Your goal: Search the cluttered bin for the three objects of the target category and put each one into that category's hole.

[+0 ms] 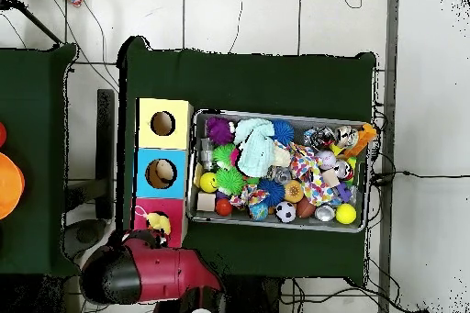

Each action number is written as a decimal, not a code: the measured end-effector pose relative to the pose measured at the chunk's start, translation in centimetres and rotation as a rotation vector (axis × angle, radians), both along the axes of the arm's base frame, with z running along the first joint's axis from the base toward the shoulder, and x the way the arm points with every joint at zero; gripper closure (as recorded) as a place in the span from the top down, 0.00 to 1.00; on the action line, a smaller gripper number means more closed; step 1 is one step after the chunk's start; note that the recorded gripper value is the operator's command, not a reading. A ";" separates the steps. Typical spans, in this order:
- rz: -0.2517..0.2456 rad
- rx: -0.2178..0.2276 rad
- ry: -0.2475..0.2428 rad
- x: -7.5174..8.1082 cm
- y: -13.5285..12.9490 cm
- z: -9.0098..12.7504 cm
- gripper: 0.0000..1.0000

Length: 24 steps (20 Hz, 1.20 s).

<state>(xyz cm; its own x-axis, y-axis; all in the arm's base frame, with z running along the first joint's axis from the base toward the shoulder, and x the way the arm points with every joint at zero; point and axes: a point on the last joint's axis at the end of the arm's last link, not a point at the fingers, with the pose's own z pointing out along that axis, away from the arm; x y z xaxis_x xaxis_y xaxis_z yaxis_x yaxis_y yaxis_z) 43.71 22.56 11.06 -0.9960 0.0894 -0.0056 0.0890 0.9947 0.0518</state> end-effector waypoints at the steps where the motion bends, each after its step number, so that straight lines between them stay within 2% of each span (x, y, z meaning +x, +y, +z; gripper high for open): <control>1: -0.001 0.000 0.003 -0.1 0.0 -0.1 0.00; 9: -0.007 -0.005 0.016 -0.4 -0.4 -1.4 0.00; 24: -0.012 -0.010 -0.003 -0.4 -0.6 -2.6 0.00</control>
